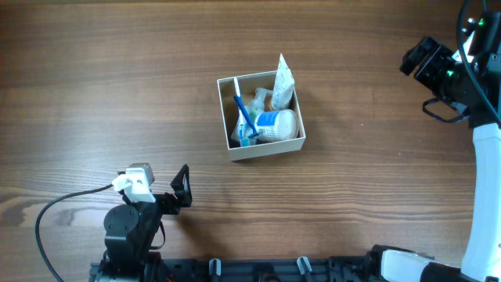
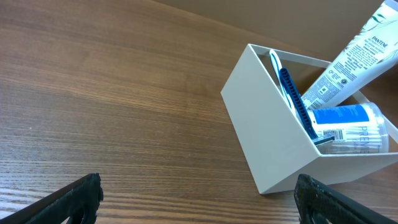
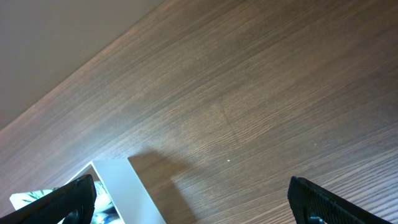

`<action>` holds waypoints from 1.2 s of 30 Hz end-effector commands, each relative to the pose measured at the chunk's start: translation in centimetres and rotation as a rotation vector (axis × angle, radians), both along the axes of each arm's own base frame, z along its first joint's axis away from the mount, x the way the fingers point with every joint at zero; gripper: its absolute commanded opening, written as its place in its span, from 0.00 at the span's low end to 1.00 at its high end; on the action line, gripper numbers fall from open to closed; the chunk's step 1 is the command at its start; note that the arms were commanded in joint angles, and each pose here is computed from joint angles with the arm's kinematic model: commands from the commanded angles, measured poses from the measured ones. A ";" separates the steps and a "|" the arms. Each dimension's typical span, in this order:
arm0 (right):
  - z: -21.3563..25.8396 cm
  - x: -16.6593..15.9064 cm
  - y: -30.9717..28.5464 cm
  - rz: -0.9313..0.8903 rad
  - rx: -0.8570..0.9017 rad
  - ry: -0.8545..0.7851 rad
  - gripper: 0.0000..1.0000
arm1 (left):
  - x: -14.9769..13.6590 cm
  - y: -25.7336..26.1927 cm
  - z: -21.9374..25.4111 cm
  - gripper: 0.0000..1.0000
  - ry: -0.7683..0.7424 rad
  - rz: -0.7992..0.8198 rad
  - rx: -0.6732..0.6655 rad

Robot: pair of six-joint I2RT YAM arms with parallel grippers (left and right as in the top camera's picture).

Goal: Pack container

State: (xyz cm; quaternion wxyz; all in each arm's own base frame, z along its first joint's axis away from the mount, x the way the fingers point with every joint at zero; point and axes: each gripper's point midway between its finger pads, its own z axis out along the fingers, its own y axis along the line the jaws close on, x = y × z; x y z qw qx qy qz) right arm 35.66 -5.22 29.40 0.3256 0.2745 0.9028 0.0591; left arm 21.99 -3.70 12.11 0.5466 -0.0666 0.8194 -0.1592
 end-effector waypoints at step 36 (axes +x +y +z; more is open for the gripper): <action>4.5 -7.1 1.8 0.029 -0.167 -0.234 1.00 | 0.0 0.0 0.2 1.00 -0.015 -0.007 0.006</action>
